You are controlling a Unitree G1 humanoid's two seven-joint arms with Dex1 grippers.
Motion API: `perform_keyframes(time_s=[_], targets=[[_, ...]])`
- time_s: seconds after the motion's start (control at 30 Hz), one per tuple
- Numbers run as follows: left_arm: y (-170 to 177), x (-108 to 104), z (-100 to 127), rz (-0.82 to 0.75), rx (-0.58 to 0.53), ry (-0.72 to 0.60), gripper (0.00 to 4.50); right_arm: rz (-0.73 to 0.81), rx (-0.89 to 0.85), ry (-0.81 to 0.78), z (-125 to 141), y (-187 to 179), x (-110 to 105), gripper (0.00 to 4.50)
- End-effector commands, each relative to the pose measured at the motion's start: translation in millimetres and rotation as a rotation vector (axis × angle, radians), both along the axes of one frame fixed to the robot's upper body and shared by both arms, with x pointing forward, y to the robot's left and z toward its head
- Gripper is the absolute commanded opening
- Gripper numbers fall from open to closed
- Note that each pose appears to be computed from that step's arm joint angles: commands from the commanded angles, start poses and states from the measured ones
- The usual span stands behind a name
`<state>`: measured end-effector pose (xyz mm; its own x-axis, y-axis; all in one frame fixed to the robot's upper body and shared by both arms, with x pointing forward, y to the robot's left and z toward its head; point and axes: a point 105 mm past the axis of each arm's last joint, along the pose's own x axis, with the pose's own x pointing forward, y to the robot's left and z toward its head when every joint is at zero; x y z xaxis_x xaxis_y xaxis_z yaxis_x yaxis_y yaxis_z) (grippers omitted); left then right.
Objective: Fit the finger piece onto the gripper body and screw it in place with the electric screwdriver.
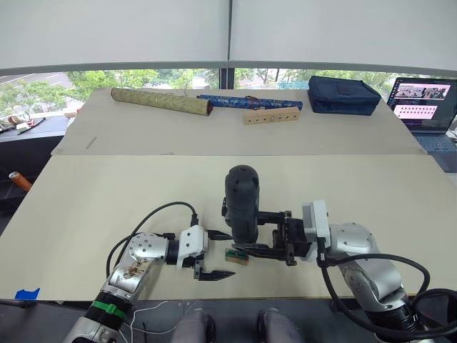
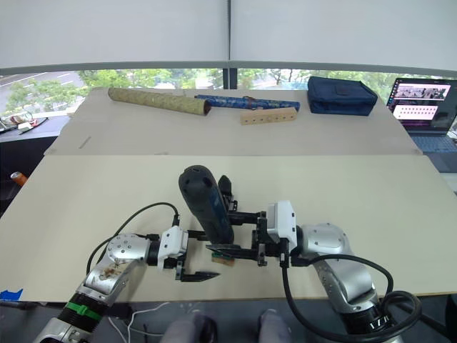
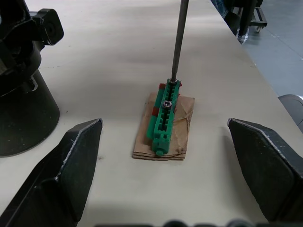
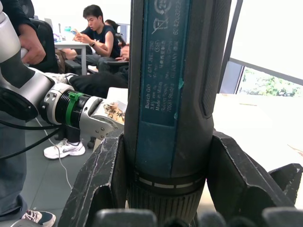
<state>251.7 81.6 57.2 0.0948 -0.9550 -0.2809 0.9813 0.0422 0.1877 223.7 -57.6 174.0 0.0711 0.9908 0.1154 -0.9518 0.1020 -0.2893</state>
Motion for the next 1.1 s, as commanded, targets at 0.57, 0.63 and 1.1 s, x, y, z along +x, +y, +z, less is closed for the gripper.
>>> perform_keyframes(time_s=[0.57,0.63,1.1], targets=[[3,-7,-18,0.008,0.038,0.078,4.5,0.016,0.033,-0.063,10,1,-4,1.93],[3,-6,-17,0.011,0.036,0.076,4.5,0.018,0.031,-0.067,11,1,-4,1.93],[8,-1,-8,0.026,0.008,0.051,4.5,0.044,0.067,-0.078,24,-2,-7,1.93]])
